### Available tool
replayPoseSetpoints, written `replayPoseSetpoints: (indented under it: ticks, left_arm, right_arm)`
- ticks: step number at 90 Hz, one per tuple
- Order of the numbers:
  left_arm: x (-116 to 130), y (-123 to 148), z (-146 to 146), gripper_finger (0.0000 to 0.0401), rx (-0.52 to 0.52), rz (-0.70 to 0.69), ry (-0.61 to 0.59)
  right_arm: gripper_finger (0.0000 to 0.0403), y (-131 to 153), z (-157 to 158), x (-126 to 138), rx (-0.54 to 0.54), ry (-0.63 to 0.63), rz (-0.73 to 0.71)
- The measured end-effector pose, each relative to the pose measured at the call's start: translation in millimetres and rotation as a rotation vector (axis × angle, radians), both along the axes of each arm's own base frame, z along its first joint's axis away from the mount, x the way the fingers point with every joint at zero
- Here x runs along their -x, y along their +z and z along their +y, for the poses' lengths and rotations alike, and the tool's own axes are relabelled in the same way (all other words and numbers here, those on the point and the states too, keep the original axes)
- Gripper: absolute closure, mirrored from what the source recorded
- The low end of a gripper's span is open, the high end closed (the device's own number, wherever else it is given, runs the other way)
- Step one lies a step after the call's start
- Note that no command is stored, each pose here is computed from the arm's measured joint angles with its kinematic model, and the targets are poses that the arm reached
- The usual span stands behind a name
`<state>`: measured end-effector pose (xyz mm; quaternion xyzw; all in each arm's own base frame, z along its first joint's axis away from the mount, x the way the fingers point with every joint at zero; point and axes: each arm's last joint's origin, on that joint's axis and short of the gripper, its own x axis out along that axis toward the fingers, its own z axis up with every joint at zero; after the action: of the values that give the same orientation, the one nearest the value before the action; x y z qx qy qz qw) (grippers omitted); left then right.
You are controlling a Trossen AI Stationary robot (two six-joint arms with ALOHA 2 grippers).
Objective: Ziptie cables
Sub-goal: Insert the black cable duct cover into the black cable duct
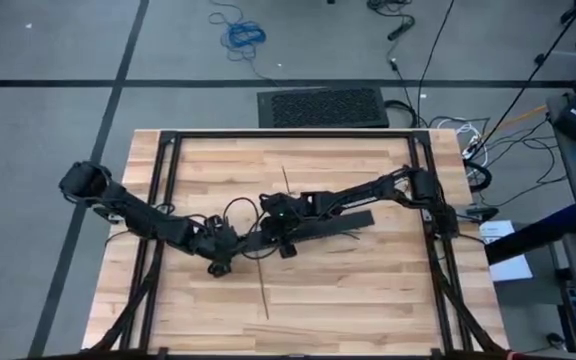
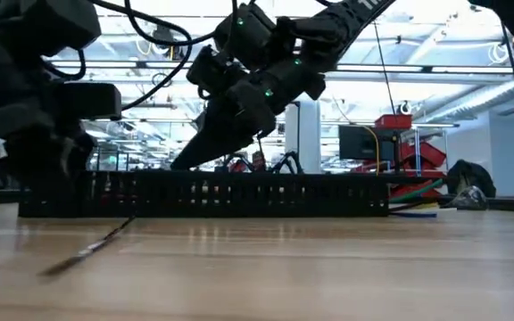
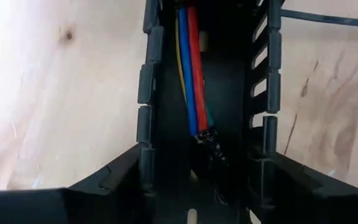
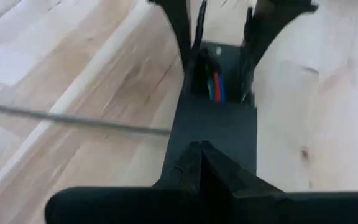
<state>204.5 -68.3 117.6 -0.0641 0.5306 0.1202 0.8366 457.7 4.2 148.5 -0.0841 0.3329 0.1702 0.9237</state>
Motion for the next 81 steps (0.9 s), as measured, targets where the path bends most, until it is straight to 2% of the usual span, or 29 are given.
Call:
replayPoseSetpoints:
  ticks: [11, 22, 29, 45, 54, 69, 81]
  left_arm:
    - [-3.3, 0.5, 0.3, 0.016, -0.013, -0.034, 0.01]
    - [-3.1, 0.3, 0.6, 0.016, -0.018, -0.033, 0.011]
    - [-2.8, 0.2, 0.7, 0.016, -0.019, -0.03, 0.009]
    - [-2.6, 0.1, 0.7, 0.0161, -0.022, -0.025, 0.003]
    - [-2.6, 0.0, 0.8, 0.0161, -0.025, -0.025, -0.004]
    - [-4.0, -0.6, 2.5, 0.0161, -0.024, -0.029, -0.024]
    - [-7.0, -1.1, 7.3, 0.0161, -0.014, -0.026, -0.038]
  right_arm:
    - [0.0403, 18.8, 1.5, 3.3, 0.02, 0.0, -0.018]
    - [0.0403, 51.9, 2.0, 12.7, 0.033, -0.006, -0.044]
    - [0.0403, 59.5, 2.7, 21.3, 0.068, -0.028, 0.007]
    - [0.0403, 47.8, -1.1, 30.2, 0.089, -0.035, 0.149]
    - [0.0403, 26.6, -1.4, 27.5, 0.092, -0.027, 0.199]
    - [0.0403, 1.3, -1.3, 9.8, 0.077, 0.024, 0.144]
    - [0.0403, -4.2, -0.6, -4.3, 0.041, 0.044, 0.092]
